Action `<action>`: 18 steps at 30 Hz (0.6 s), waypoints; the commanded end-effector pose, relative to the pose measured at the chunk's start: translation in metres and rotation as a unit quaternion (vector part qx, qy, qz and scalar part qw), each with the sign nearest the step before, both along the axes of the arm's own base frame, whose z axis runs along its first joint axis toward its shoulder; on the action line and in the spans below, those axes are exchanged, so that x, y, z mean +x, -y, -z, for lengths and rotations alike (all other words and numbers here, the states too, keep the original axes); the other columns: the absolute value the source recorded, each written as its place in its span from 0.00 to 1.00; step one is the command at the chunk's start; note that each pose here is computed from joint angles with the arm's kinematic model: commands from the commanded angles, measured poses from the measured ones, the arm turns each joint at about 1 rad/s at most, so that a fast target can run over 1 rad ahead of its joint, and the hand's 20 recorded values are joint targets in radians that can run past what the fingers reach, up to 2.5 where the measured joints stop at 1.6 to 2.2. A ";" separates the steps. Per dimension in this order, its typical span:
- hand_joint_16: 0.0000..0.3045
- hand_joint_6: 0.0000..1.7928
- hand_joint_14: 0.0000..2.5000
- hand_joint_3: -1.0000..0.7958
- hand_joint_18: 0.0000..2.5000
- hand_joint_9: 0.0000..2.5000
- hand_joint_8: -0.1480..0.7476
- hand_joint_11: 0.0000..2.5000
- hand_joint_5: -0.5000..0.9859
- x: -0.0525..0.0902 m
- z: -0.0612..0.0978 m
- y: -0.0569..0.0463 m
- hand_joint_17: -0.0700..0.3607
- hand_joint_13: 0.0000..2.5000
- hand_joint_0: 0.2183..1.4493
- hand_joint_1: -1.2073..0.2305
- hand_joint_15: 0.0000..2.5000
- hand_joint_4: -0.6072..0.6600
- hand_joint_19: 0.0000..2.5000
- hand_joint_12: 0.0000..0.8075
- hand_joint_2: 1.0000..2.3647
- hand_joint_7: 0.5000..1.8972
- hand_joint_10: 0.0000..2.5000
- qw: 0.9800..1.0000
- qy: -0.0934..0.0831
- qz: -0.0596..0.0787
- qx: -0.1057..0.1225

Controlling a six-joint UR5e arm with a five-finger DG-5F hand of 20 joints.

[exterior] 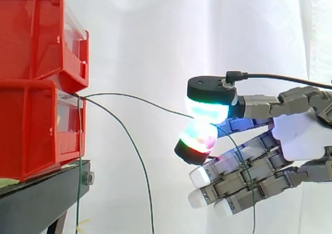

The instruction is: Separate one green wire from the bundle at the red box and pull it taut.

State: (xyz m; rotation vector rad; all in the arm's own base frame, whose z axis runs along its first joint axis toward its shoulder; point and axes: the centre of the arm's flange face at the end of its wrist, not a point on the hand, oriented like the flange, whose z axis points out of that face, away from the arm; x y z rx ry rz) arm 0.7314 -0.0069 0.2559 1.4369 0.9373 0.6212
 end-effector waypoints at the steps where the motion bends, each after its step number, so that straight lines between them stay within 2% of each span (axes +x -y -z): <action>1: 0.16 0.51 0.00 0.32 0.23 0.35 0.43 0.21 0.22 0.000 0.000 0.000 0.41 0.23 0.38 0.27 0.09 0.48 0.09 0.45 0.00 0.45 0.01 1.000 0.000 0.001 0.000; 11: 0.16 0.51 0.00 0.32 0.23 0.34 0.43 0.21 0.22 0.000 0.000 0.000 0.41 0.24 0.38 0.28 0.09 0.49 0.10 0.45 0.00 0.45 0.01 1.000 0.002 0.002 0.003; 18: 0.16 0.51 0.00 0.37 0.23 0.35 0.43 0.21 0.22 0.000 0.001 0.000 0.41 0.24 0.37 0.28 0.09 0.47 0.10 0.45 0.01 0.49 0.01 1.000 0.002 0.002 0.004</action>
